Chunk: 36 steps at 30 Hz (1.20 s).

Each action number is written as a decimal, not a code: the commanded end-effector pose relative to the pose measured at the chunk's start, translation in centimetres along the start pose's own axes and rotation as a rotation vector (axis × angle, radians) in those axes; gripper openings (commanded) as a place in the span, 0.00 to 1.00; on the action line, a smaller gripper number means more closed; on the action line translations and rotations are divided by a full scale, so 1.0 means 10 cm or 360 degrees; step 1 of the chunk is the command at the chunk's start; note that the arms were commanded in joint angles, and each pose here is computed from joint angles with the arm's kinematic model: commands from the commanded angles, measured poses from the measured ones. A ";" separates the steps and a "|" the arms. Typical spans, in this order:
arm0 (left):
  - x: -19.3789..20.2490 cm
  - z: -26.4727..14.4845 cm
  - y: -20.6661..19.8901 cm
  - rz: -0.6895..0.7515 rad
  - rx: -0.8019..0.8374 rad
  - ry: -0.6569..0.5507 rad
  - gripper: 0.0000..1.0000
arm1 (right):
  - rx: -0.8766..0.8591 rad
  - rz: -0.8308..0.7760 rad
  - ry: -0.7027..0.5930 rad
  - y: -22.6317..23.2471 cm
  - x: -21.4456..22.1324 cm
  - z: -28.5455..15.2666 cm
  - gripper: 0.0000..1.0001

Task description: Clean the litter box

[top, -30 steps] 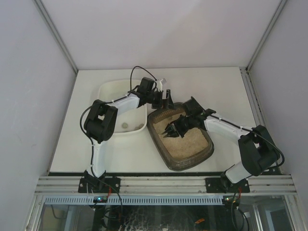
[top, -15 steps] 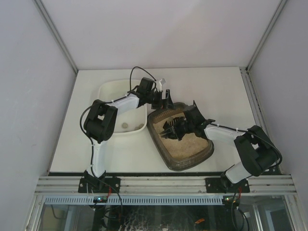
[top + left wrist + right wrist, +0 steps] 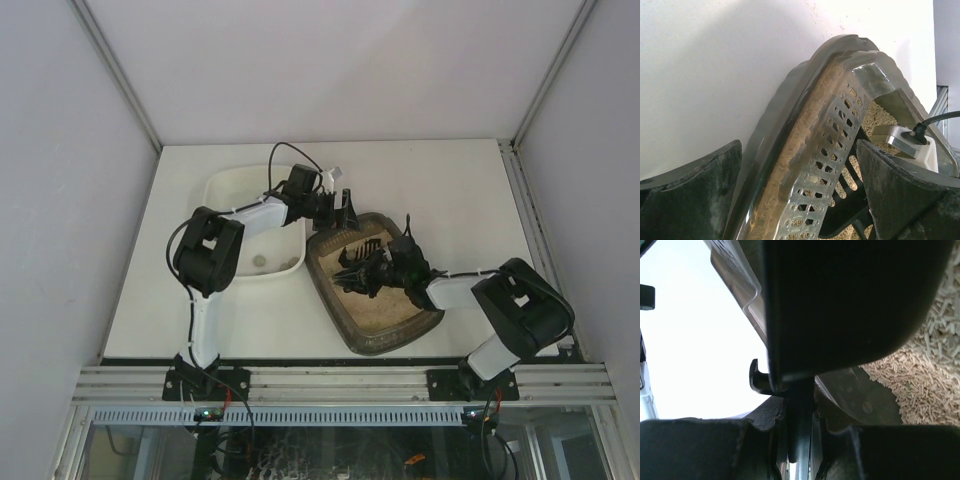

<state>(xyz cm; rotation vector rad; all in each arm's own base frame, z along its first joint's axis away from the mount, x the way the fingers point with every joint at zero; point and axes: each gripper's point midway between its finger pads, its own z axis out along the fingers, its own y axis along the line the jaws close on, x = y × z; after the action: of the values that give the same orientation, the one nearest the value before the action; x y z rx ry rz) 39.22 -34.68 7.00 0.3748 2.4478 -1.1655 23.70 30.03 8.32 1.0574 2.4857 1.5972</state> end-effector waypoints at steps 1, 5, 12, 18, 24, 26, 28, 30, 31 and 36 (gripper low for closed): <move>-0.14 -0.16 -0.20 0.0040 0.0076 -0.0069 1.00 | -0.0254 -0.0112 -0.0059 0.30 -0.10 0.05 0.00; -0.13 -0.16 -0.18 0.0034 0.0072 -0.0065 1.00 | -0.0356 -0.0124 -0.0006 0.32 -0.06 0.08 0.00; -0.12 -0.17 -0.18 0.0037 0.0075 -0.0063 1.00 | -0.0398 -0.0222 -0.0026 0.33 -0.08 0.11 0.00; -0.12 -0.16 -0.18 0.0031 0.0078 -0.0056 1.00 | -0.0421 -0.0326 -0.0042 0.33 -0.10 0.11 0.00; -0.11 -0.15 -0.18 0.0026 0.0085 -0.0053 1.00 | -0.0419 -0.0312 -0.0008 0.28 -0.11 0.14 0.00; -0.11 -0.15 -0.18 0.0029 0.0086 -0.0051 1.00 | -0.0430 -0.0322 0.0017 0.29 -0.08 0.13 0.00; -0.10 -0.16 -0.18 0.0028 0.0088 -0.0048 1.00 | -0.0442 -0.0358 0.0064 0.31 -0.02 0.11 0.00; -0.11 -0.16 -0.19 0.0029 0.0090 -0.0049 1.00 | -0.0456 -0.0403 0.0104 0.32 0.03 0.07 0.00; -0.10 -0.16 -0.19 0.0028 0.0090 -0.0048 1.00 | -0.0453 -0.0420 0.0124 0.32 0.05 0.05 0.00; -0.15 -0.21 -0.06 -0.0007 0.0077 -0.0068 1.00 | -0.0446 -0.0531 0.0178 0.33 0.15 -0.05 0.00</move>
<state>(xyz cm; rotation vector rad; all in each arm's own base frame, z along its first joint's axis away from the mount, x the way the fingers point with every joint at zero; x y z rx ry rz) 39.38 -34.28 7.18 0.3698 2.4452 -1.1884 24.56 30.87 7.70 0.7889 2.3643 1.7668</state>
